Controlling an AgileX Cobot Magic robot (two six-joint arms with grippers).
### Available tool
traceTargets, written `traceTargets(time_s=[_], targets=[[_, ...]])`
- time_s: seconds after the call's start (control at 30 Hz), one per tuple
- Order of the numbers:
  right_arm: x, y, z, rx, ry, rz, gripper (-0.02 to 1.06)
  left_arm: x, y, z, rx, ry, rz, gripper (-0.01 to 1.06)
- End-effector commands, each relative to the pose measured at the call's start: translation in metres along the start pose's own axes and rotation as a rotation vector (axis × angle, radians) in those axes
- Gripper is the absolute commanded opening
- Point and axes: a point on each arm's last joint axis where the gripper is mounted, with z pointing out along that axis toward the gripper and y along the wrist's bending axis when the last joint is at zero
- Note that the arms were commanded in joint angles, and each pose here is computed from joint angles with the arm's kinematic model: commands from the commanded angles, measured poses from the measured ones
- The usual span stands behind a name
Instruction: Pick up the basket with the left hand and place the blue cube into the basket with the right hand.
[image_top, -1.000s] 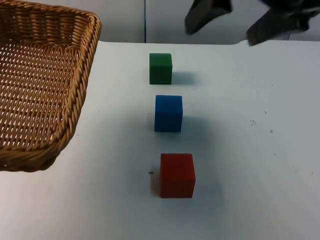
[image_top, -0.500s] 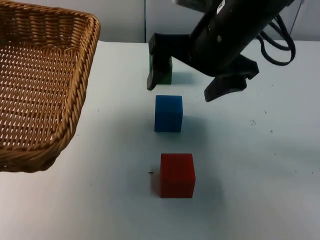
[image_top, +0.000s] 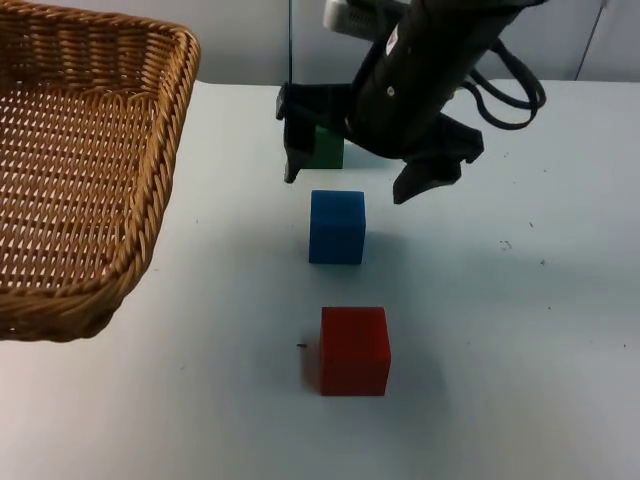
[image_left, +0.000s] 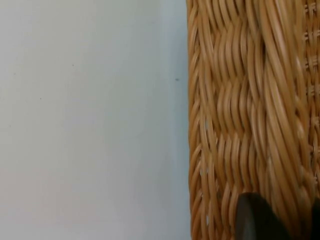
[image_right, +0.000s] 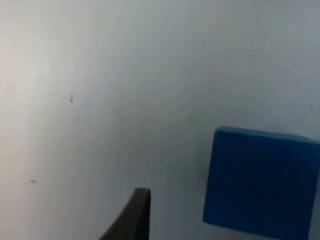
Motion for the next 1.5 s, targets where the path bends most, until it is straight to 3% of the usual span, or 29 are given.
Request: traceTargets(time_s=[0.0,0.13,0.6,0.7,0.8,0.83,0.93,0.97,1.03,1.07,1.3,1.47], targets=[[0.000,0.005,0.007,0.024,0.017,-0.028,0.97,-0.004,-0.005,-0.003,0.039,-0.030,-0.009,0.00],[0.000,0.001,0.020,0.074,0.036,-0.034,0.97,-0.004,-0.005,-0.003,0.039,-0.030,-0.009,0.00],[0.005,-0.004,0.045,0.080,0.040,-0.044,0.93,-0.004,-0.005,-0.003,0.039,-0.030,-0.009,0.00],[0.003,-0.003,0.045,0.070,0.020,-0.042,0.84,-0.004,-0.005,-0.003,0.039,-0.030,-0.009,0.00],[0.002,-0.002,0.045,0.062,0.006,-0.041,0.60,-0.004,-0.005,-0.003,0.039,-0.030,-0.009,0.00],[0.002,-0.002,0.045,0.062,0.006,-0.041,0.60,-0.004,-0.005,-0.003,0.039,-0.030,-0.009,0.00],[0.002,-0.002,0.045,0.060,0.002,-0.041,0.28,-0.004,-0.005,-0.003,0.039,-0.030,-0.009,0.00],[0.002,-0.002,0.045,0.060,0.002,-0.041,0.28,-0.004,-0.005,-0.003,0.039,-0.030,-0.009,0.00],[0.001,-0.002,0.045,0.059,0.000,-0.041,0.04,-0.004,-0.005,-0.003,0.039,-0.030,-0.009,0.00],[0.001,-0.001,0.045,0.055,0.000,-0.037,0.00,-0.004,-0.005,-0.003,0.040,-0.029,-0.007,0.00],[-0.008,0.005,0.020,0.031,-0.047,-0.055,0.00,-0.004,-0.005,-0.003,0.040,-0.029,-0.007,0.00],[-0.024,0.018,-0.037,-0.032,-0.176,-0.113,0.00,-0.004,-0.005,-0.003,0.040,-0.029,-0.007,0.00]])
